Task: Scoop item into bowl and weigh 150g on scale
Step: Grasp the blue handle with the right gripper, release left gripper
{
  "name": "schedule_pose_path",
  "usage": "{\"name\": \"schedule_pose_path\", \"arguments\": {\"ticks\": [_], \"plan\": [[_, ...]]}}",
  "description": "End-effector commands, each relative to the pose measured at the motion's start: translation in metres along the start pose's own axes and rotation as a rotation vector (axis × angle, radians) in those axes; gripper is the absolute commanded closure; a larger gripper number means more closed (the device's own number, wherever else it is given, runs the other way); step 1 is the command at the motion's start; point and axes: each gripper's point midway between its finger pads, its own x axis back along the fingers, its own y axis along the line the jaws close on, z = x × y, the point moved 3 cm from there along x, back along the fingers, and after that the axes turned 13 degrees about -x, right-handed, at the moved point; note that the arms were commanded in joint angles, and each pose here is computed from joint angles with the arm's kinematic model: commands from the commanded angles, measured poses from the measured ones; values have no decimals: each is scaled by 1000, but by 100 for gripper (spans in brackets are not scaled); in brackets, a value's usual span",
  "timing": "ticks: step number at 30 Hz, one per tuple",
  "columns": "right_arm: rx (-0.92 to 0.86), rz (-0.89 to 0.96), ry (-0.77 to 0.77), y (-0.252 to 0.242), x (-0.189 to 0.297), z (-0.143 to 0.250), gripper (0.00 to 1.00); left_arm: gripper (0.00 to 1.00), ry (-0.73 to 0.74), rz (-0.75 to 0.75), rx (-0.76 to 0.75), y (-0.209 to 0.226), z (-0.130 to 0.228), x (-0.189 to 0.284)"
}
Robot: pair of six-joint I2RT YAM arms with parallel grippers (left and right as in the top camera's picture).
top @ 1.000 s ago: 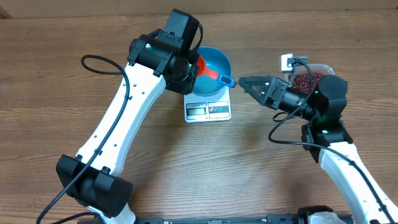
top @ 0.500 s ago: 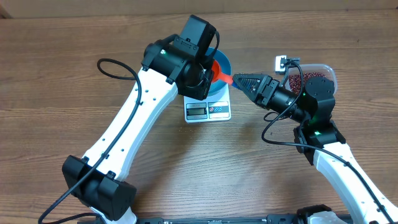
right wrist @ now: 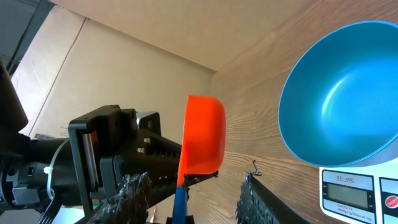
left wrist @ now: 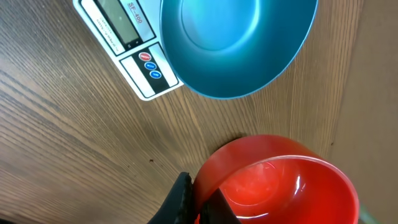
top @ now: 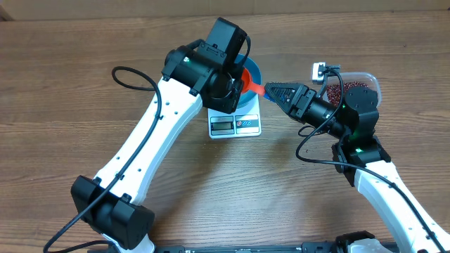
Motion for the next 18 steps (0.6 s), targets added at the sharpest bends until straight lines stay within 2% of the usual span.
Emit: {"name": "schedule_pose_path", "arguments": {"ticks": [1, 9, 14, 18], "plan": [[19, -16, -14, 10, -1, -4, 52, 96, 4, 19, 31, -3, 4, 7], [-14, -17, -14, 10, -1, -4, 53, 96, -12, 17, 47, -2, 4, 6], [-35, -17, -13, 10, -1, -3, 66, 96, -8, 16, 51, -2, 8, 6], [-52, -17, -12, 10, -1, -3, 69, 96, -25, 16, 64, -2, 9, 5]]}}
